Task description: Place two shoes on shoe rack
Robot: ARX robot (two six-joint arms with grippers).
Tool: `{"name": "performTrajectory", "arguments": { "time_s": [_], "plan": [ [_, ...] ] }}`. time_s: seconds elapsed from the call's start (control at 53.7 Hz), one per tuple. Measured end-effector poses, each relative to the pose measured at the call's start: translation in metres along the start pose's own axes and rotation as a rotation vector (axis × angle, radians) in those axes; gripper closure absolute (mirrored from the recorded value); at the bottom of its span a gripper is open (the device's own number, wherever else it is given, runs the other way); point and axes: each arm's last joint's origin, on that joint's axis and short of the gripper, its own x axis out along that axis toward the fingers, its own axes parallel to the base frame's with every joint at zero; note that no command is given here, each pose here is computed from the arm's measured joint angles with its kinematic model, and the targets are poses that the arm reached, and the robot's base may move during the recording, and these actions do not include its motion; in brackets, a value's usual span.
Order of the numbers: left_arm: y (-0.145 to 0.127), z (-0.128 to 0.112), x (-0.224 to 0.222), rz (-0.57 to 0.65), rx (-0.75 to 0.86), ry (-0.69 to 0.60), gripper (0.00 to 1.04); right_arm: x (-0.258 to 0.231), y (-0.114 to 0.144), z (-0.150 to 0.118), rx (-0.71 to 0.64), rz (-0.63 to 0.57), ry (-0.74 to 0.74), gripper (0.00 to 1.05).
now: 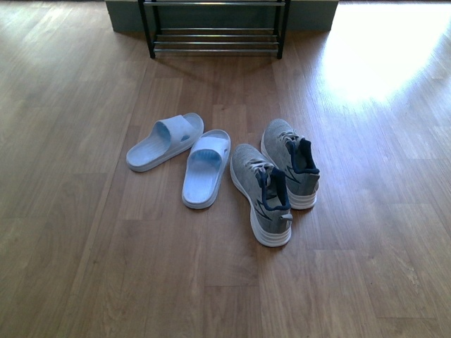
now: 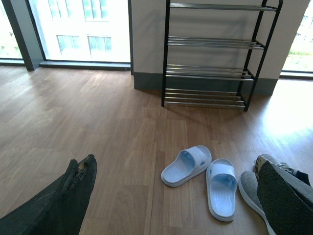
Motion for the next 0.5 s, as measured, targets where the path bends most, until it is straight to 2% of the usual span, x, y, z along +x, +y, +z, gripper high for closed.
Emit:
{"name": "performTrajectory", "arguments": {
  "time_s": [0.503],
  "plan": [
    [0.0, 0.0, 0.0, 0.0, 0.0, 0.0, 0.09, 0.0, 0.0, 0.0, 0.0, 0.0, 0.0, 0.09]
  ]
}}
